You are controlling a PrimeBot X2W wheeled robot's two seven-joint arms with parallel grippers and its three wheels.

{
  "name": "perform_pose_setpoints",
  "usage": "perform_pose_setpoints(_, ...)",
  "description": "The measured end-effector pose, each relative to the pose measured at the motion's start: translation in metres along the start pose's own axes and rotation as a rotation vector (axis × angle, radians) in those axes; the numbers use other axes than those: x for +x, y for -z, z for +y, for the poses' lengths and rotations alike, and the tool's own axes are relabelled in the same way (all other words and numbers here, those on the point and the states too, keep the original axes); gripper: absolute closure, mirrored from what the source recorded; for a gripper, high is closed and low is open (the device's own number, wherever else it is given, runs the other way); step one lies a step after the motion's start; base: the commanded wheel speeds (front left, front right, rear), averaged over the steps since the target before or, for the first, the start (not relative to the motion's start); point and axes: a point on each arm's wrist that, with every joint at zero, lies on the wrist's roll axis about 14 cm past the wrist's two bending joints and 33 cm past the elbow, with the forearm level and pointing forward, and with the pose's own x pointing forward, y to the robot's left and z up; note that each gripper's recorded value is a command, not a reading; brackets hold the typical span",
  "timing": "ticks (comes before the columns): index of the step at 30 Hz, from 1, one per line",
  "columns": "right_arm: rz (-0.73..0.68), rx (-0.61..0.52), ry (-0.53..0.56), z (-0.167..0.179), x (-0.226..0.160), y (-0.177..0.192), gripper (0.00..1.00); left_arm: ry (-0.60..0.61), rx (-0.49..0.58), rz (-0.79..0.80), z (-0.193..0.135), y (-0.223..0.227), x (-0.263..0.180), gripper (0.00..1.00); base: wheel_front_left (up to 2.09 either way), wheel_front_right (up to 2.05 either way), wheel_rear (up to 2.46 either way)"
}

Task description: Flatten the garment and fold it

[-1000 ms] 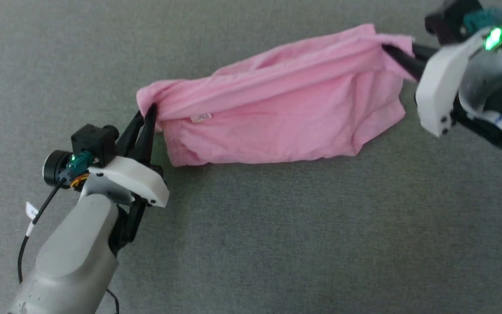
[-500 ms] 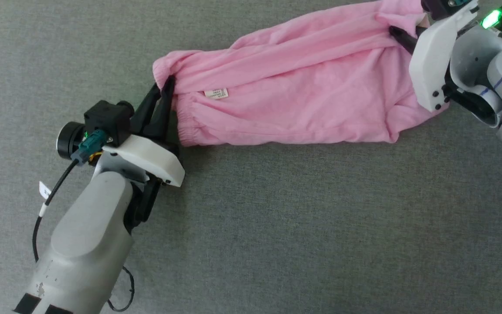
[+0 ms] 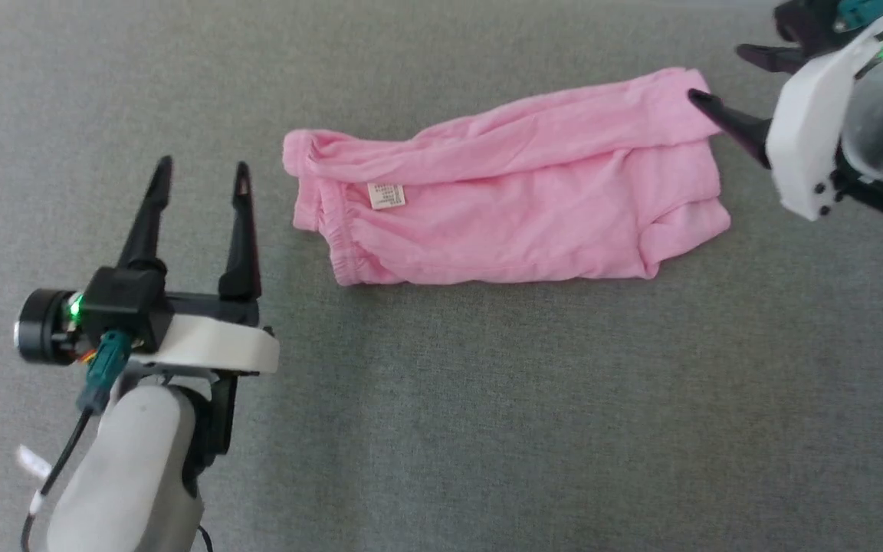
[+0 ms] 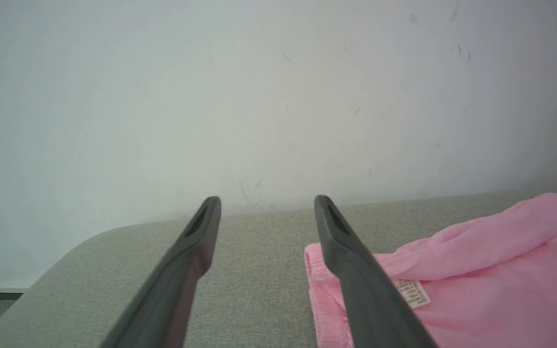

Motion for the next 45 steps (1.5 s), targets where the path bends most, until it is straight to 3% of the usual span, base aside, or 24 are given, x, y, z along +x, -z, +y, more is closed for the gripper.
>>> perform_pose_setpoints(5,0.140,-0.015,0.054,-0.019,-0.031,-0.003,0.00,-0.088,0.047,-0.128,0.014,-0.043,-0.014,0.00,0.00,0.00,0.00)
perform_pose_setpoints(9,0.301,0.021,0.050,-0.020,-0.034,0.019,0.00,-0.154,0.076,-0.172,0.021,-0.057,-0.024,0.00,0.00,0.00,0.00)
perform_pose_setpoints(14,0.425,0.156,0.018,-0.016,-0.021,0.048,0.00,-0.196,0.081,-0.139,0.023,-0.046,-0.033,0.00,0.00,0.00,0.00)
perform_pose_setpoints(23,0.548,0.265,-0.092,0.028,0.018,0.109,0.00,-0.219,0.084,-0.041,0.030,-0.014,-0.038,0.00,0.00,0.00,0.00)
perform_pose_setpoints(29,0.510,0.279,-0.102,0.031,0.031,0.111,0.00,-0.214,0.090,-0.012,0.033,-0.003,-0.035,0.00,0.00,0.00,0.00)
perform_pose_setpoints(30,0.498,0.279,-0.099,0.030,0.031,0.110,0.52,-0.211,0.093,-0.018,0.033,-0.005,-0.032,0.00,0.00,0.00,0.00)
perform_pose_setpoints(31,0.488,0.282,-0.098,0.030,0.031,0.109,0.96,-0.205,0.095,-0.022,0.033,-0.006,-0.030,0.00,0.00,0.00,0.00)
perform_pose_setpoints(32,0.479,0.285,-0.098,0.031,0.031,0.108,1.00,-0.199,0.094,-0.025,0.032,-0.006,-0.028,0.00,0.00,0.00,0.00)
perform_pose_setpoints(38,0.413,0.257,-0.112,0.042,0.025,0.098,1.00,-0.141,0.098,-0.045,0.032,-0.012,-0.016,0.00,0.00,0.00,0.00)
perform_pose_setpoints(45,0.337,0.218,-0.134,0.057,0.001,0.084,1.00,0.062,0.162,-0.041,0.028,-0.027,0.009,0.00,0.00,0.00,0.00)
